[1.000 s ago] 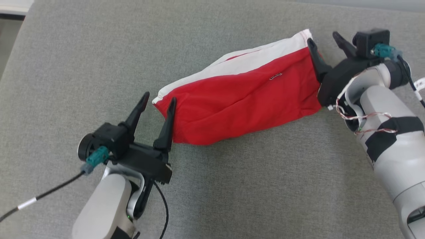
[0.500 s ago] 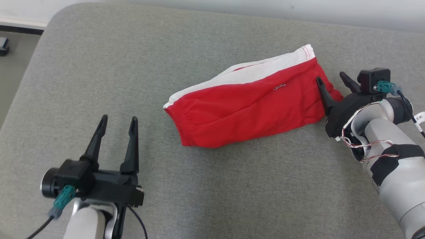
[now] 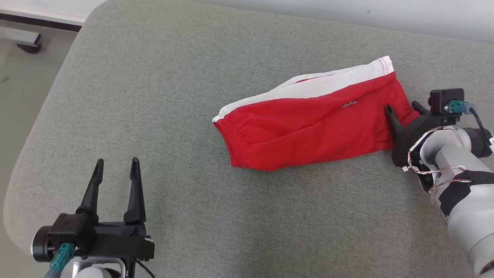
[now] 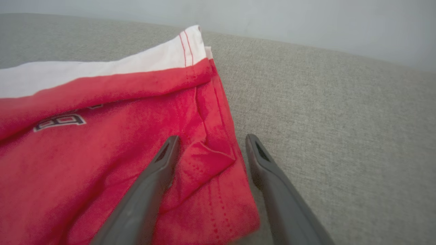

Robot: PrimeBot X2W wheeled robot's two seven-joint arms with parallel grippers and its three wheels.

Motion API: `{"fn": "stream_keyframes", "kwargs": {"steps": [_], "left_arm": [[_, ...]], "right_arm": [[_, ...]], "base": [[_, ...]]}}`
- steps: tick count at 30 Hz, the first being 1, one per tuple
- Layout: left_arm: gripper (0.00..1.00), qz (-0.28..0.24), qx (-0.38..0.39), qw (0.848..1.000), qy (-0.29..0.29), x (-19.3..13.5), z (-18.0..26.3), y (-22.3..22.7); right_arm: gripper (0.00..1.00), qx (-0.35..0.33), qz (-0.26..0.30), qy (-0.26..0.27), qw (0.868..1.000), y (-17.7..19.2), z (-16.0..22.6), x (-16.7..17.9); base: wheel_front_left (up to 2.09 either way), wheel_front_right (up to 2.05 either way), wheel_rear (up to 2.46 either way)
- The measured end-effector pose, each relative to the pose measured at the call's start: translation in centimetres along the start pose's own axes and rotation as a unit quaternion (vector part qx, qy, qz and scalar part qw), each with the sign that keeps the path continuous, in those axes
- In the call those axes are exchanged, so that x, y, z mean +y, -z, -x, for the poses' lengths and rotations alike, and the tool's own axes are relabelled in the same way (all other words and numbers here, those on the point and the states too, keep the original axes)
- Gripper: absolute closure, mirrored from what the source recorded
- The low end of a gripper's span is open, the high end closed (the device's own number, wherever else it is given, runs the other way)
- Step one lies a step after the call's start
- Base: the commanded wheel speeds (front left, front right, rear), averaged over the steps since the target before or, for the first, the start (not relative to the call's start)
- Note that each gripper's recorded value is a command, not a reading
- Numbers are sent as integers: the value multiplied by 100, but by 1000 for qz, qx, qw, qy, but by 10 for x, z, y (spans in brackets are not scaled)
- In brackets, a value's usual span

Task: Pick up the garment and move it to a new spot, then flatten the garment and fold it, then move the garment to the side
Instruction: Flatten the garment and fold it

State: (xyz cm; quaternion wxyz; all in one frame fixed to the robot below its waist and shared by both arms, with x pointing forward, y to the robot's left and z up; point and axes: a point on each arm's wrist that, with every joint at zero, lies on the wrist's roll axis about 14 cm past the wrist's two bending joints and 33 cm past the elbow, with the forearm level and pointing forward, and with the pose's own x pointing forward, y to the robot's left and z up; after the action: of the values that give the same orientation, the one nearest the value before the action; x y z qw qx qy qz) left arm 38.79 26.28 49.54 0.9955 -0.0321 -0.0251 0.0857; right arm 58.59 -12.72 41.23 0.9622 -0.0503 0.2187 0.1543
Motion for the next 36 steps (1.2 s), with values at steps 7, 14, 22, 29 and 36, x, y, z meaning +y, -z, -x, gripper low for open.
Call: {"fn": "stream_keyframes", "kwargs": {"steps": [7, 14, 22, 29, 36], "left_arm": [[0, -5, 3, 1000, -11, 7, 7, 1], [0, 3, 3, 1000, -1, -2, 13, 1], [0, 12, 0, 1000, 27, -21, 17, 0], [0, 12, -10, 998, 65, -45, 15, -5], [0, 5, -8, 997, 83, -56, 14, -3]], "right_arm": [[100, 27, -5, -7, 1000, 7, -1, 11], [100, -15, -20, -18, 1000, -6, 18, 19], [100, -47, -47, -11, 998, 7, 67, -2], [100, -24, -94, 37, 995, 64, 134, -43], [0, -37, -104, 54, 992, 63, 150, -55]], "base": [[0, 0, 0], [0, 0, 0], [0, 0, 0], [0, 0, 0], [0, 0, 0]]}}
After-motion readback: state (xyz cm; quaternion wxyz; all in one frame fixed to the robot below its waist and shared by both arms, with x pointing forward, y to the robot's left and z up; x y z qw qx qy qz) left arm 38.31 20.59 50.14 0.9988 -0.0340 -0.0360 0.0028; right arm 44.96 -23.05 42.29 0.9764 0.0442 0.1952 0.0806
